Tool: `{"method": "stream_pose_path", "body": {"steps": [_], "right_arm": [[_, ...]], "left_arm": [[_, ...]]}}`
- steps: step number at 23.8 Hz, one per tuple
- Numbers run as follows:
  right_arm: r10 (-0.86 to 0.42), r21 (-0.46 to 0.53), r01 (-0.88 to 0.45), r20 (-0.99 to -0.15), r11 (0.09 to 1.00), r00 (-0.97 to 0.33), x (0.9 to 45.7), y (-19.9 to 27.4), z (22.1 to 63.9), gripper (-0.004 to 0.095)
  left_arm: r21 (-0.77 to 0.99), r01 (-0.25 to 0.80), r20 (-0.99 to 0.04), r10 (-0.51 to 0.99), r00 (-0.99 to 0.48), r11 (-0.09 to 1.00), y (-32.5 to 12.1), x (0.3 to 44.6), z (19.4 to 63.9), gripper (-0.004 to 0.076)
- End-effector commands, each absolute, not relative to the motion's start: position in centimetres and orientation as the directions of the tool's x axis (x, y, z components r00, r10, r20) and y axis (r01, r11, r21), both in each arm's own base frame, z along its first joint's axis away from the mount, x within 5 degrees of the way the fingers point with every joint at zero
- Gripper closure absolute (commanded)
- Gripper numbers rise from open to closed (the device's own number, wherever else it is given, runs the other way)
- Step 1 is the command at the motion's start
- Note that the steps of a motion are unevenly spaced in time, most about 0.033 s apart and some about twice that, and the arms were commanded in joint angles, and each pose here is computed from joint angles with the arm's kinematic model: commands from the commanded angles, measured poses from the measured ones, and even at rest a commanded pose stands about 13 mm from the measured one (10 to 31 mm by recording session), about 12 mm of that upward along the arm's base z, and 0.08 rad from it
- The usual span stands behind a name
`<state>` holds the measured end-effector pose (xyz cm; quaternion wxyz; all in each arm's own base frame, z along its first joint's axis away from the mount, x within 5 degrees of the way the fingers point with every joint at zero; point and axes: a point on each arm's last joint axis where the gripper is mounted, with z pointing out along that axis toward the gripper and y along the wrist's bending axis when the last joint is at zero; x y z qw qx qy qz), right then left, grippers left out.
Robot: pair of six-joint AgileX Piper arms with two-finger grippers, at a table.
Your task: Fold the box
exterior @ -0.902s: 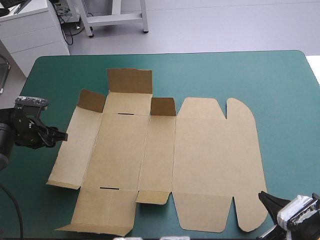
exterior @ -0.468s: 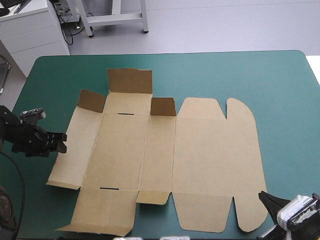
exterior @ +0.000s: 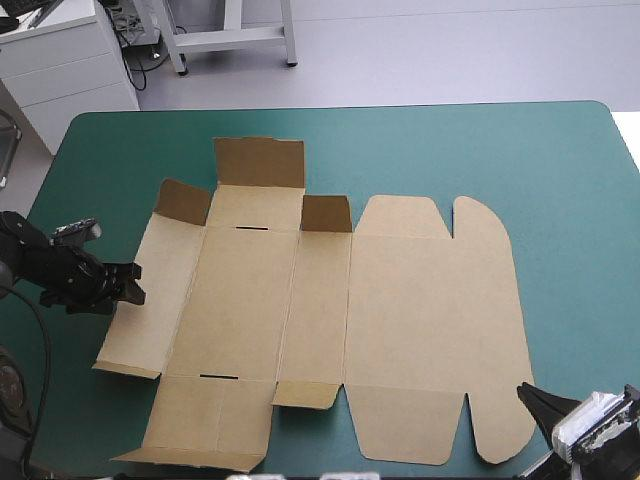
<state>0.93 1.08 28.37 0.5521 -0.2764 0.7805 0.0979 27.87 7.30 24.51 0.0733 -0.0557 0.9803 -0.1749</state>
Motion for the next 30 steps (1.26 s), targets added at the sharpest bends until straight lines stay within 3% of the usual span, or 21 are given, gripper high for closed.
{"method": "stream_pose_path", "body": {"steps": [1,11,16,19,22,30], "right_arm": [[-0.305,-0.175,-0.526,-0.937,0.832,-0.17,1.1,1.1,29.6,0.0931],[-0.305,-0.175,-0.526,-0.937,0.832,-0.171,1.1,1.1,29.5,0.0931],[-0.305,-0.175,-0.526,-0.937,0.832,-0.171,1.1,1.1,29.5,0.0931],[-0.305,-0.175,-0.526,-0.937,0.832,-0.171,1.1,1.1,29.5,0.0931],[-0.305,-0.175,-0.526,-0.937,0.832,-0.171,1.1,1.1,29.5,0.0931],[-0.305,-0.175,-0.526,-0.937,0.832,-0.171,1.1,1.1,29.5,0.0931]], "left_arm": [[-0.416,-0.068,-0.162,-0.148,-0.976,0.907,6.7,27.9,26.2,0.0277],[-0.474,-0.069,-0.107,-0.135,-0.985,0.878,6.0,27.3,25.4,0.0277],[-0.349,-0.098,-0.086,-0.136,-0.987,0.932,7.1,27.2,25.4,0.0277],[-0.368,-0.126,-0.07,-0.162,-0.984,0.921,7.0,27.2,25.3,0.0277],[-0.46,-0.1,-0.077,-0.152,-0.985,0.882,6.1,27.4,25.7,0.0277],[-0.483,-0.031,-0.014,-0.043,-0.999,0.875,2.7,27.1,24.7,0.0277]]}}
